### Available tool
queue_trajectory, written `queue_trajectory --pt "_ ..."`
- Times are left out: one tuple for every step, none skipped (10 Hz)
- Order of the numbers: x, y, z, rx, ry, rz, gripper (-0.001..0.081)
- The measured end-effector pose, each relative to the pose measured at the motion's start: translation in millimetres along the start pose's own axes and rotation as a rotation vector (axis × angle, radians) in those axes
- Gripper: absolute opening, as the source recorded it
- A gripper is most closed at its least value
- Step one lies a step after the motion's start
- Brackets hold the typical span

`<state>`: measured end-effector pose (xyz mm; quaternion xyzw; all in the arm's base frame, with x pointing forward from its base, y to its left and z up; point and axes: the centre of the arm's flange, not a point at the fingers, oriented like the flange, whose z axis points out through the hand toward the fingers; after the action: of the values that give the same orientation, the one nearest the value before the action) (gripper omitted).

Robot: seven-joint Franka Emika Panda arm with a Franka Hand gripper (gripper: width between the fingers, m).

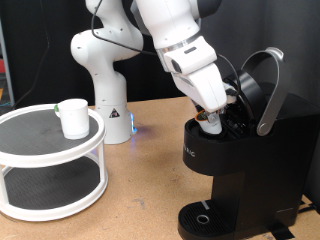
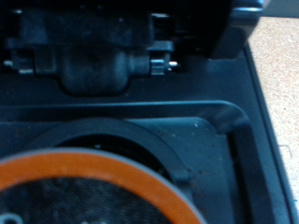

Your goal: Make a cup of coffee with the keurig machine

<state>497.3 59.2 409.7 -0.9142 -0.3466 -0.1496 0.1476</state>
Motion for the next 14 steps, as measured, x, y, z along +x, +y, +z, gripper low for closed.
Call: queue_trajectory --pt "0.7 -1.4 2.4 0.002 -0.004 -0.003 0.0456" --pt "2.0 -3.7 4.2 0.004 -0.008 -0.008 0.0456" --pt "3.0 -6.2 6.3 0.008 -0.014 -0.015 0.0456" --pt "3.9 -7.0 7.4 0.003 -0.024 -0.027 0.0456" --pt "5.5 -7.7 7.9 -0.002 -0.036 -0.037 0.0456" --pt "7.4 -8.2 8.0 -0.006 -0.045 -0.038 0.0456" --pt "8.5 -8.3 8.1 -0.007 -0.051 -0.039 0.0456" --pt "9.1 -8.2 8.2 -0.006 -0.054 -0.04 0.0456" --pt "9.1 -9.7 10.2 0.002 -0.062 -0.04 0.0511" --pt "9.4 -12.0 12.8 0.009 -0.07 -0.04 0.0511" --pt "10.2 -13.8 14.1 0.011 -0.073 -0.036 0.0705" --pt "10.6 -14.6 14.5 0.011 -0.074 -0.033 0.0705" --pt "10.7 -14.6 14.5 0.014 -0.071 -0.029 0.0785" --pt "11.5 -13.7 13.2 0.017 -0.052 -0.014 0.0785"
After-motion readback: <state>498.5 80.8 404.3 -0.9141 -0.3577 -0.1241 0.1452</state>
